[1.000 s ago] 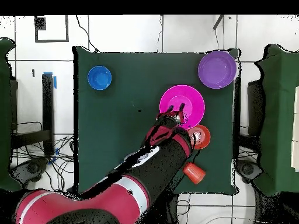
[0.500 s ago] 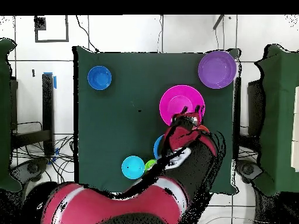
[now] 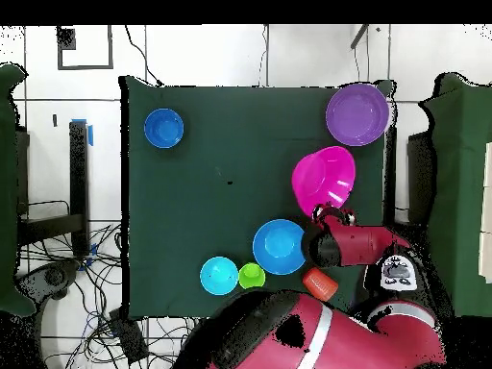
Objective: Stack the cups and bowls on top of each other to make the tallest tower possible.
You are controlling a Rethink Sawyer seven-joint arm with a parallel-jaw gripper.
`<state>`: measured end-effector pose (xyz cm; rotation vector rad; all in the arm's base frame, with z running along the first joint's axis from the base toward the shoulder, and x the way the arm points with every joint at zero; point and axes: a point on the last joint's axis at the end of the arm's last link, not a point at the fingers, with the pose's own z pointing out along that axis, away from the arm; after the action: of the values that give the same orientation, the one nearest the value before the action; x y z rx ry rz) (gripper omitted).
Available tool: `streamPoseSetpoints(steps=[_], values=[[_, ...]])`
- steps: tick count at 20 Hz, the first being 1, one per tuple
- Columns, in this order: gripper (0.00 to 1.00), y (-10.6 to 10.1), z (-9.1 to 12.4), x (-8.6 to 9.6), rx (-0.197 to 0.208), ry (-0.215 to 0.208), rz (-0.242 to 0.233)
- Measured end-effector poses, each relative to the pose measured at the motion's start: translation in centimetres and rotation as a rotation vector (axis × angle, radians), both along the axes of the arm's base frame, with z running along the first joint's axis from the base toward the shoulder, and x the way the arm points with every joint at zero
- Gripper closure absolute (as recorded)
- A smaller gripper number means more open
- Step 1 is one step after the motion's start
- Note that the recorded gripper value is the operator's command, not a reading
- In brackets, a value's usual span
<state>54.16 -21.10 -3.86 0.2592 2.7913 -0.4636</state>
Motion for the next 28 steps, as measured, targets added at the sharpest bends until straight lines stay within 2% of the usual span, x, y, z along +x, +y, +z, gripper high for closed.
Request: streamPoseSetpoints(steps=[2,4,8,10,12,13,16,19,24,27,28], values=[[0.00,0.7,-0.1,-0.3,-0.007,0.030,0.006],[0.00,1.7,0.0,-0.3,-0.023,0.045,0.032],[0.00,7.6,0.6,-0.1,-0.119,0.084,0.187],[0.00,10.3,1.0,0.2,-0.151,0.084,0.246],[0.00,12.2,1.3,0.6,-0.165,0.077,0.282],[0.00,14.1,1.6,1.0,-0.172,0.064,0.314],[0.00,15.8,2.0,1.6,-0.173,0.045,0.338],[0.00,15.6,2.2,1.7,-0.176,0.041,0.327],[0.00,13.7,2.5,1.6,-0.182,0.040,0.295],[0.00,11.8,3.2,1.8,-0.180,0.029,0.259],[0.00,10.7,3.9,2.2,-0.175,0.014,0.231]])
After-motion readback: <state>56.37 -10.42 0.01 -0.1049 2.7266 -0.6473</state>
